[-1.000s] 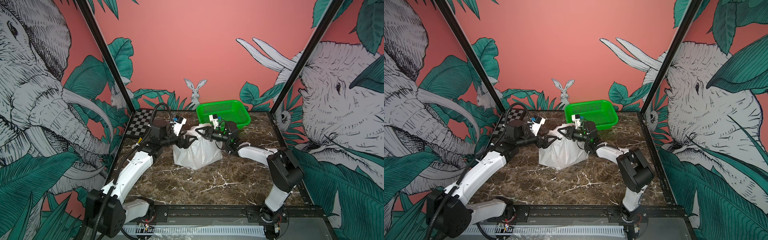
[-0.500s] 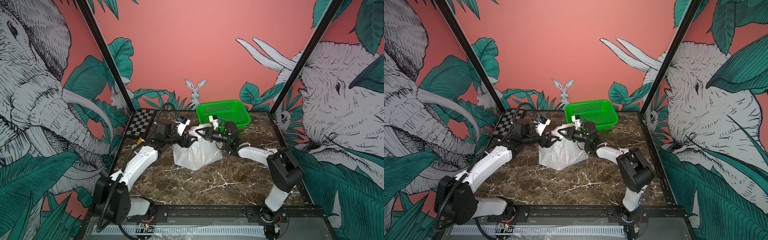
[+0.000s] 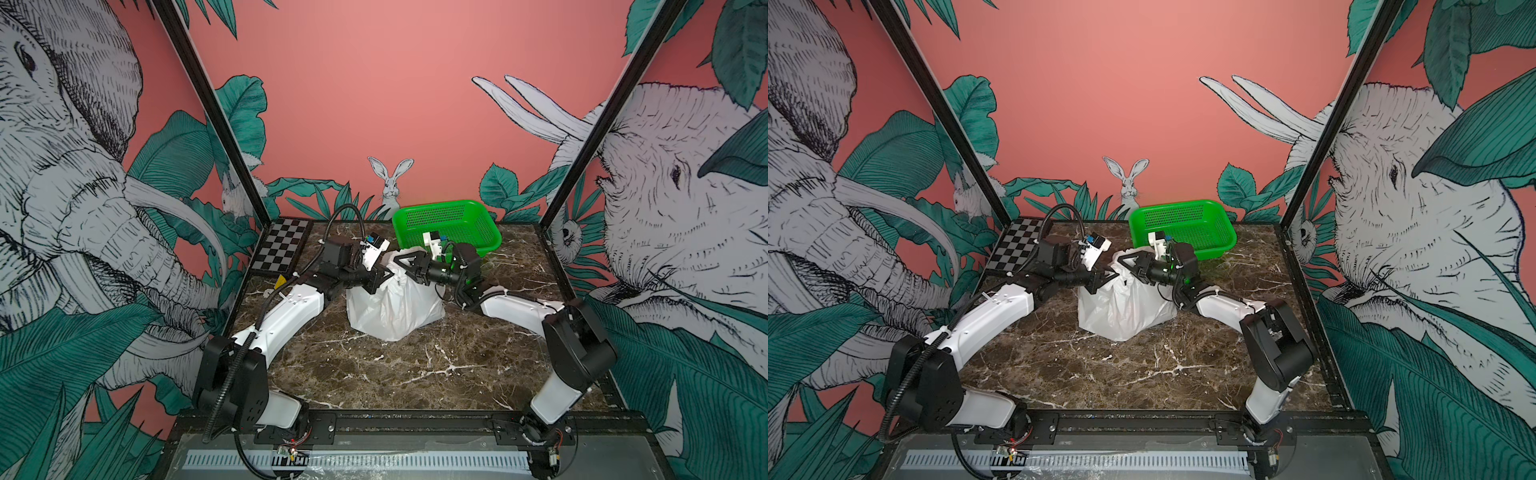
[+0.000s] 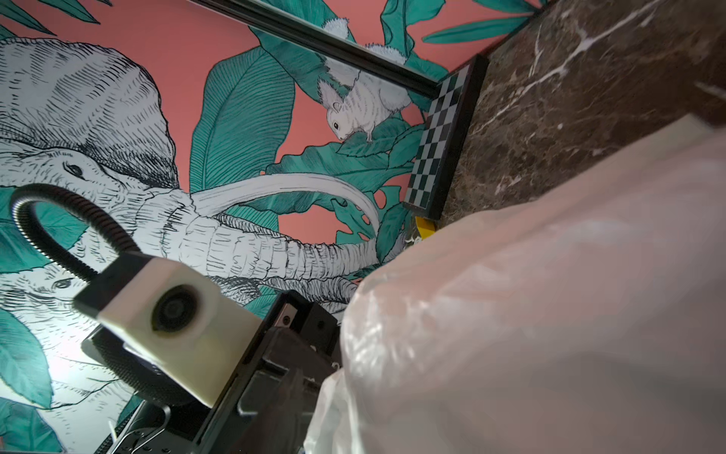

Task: Place the pineapple into a plastic bag & tie a knot
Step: Cross the plastic bag at the center of the board.

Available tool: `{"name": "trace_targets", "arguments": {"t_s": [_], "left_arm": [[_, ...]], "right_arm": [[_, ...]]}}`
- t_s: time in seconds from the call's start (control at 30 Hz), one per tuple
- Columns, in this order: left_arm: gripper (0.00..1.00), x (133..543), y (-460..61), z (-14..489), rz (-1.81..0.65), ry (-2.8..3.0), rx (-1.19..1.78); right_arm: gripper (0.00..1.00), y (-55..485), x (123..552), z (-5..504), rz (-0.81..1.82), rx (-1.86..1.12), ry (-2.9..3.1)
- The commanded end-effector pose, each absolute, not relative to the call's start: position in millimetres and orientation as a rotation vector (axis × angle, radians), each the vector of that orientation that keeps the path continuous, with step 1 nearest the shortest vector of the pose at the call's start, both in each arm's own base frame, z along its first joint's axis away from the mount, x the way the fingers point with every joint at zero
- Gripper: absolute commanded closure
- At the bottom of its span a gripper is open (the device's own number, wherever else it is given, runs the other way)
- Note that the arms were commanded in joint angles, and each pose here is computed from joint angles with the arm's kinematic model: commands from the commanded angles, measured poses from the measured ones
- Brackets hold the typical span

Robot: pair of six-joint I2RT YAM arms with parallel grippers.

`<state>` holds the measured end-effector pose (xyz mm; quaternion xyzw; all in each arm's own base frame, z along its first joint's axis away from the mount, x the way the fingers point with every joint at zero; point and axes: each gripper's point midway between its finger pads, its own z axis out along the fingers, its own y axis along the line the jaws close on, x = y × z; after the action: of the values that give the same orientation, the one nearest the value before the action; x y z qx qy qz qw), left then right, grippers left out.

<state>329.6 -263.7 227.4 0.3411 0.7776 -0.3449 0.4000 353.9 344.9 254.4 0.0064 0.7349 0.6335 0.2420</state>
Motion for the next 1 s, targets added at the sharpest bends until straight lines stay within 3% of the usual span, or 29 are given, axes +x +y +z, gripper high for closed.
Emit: {"name": "trace_targets", "arguments": {"t_s": [0.0,0.37,0.53,0.97], "left_arm": [[1.0,326.5,-261.8,253.0,-0.804,1.896,0.857],[1.0,318.8,-254.5,261.4,-0.537,1.874,0.797],[1.0,311.5,-256.3,264.0,-0.527,1.866,0.797],[1.0,299.3,-271.7,269.3,-0.563,1.845,0.838]], "right_arm": [[0.45,321.9,347.7,285.6,1.694,0.12,1.952],[0.41,281.6,305.6,284.5,1.575,0.523,2.195],[0.34,297.5,298.4,293.4,1.635,0.604,2.197],[0.33,336.2,304.1,300.2,1.697,0.584,2.189]]}}
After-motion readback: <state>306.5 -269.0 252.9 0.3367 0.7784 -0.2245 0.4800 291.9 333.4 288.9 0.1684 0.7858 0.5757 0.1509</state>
